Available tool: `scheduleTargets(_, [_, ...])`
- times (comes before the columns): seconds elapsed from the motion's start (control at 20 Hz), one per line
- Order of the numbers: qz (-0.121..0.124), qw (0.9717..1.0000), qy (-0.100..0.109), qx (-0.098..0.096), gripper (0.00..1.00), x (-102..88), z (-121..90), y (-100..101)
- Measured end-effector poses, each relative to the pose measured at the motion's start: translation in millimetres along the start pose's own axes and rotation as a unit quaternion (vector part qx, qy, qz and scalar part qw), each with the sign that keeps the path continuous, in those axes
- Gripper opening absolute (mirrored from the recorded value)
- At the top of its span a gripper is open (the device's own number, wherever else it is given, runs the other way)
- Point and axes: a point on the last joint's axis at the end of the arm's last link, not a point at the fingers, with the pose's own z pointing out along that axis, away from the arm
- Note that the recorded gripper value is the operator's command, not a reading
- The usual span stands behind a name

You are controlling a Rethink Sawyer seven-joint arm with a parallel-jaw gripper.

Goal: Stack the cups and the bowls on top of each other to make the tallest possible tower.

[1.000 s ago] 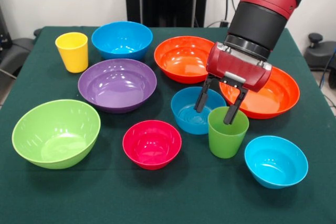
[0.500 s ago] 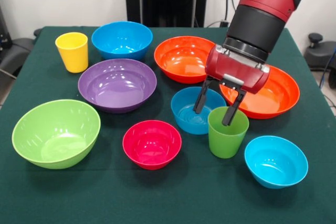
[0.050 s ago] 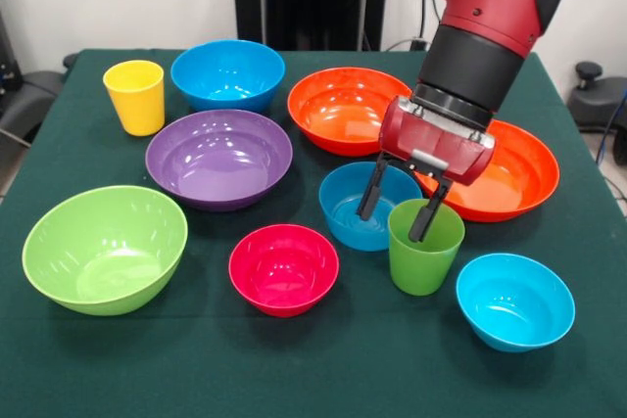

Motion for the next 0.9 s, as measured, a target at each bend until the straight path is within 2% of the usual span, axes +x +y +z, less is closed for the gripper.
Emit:
scheduleTargets(0.65, [-0.023,0.9996,0.017,0.008,1.0,38.7,23,7])
scheduleTargets(0.9, [-0.029,0.9994,0.016,0.008,1.0,42.6,22,11])
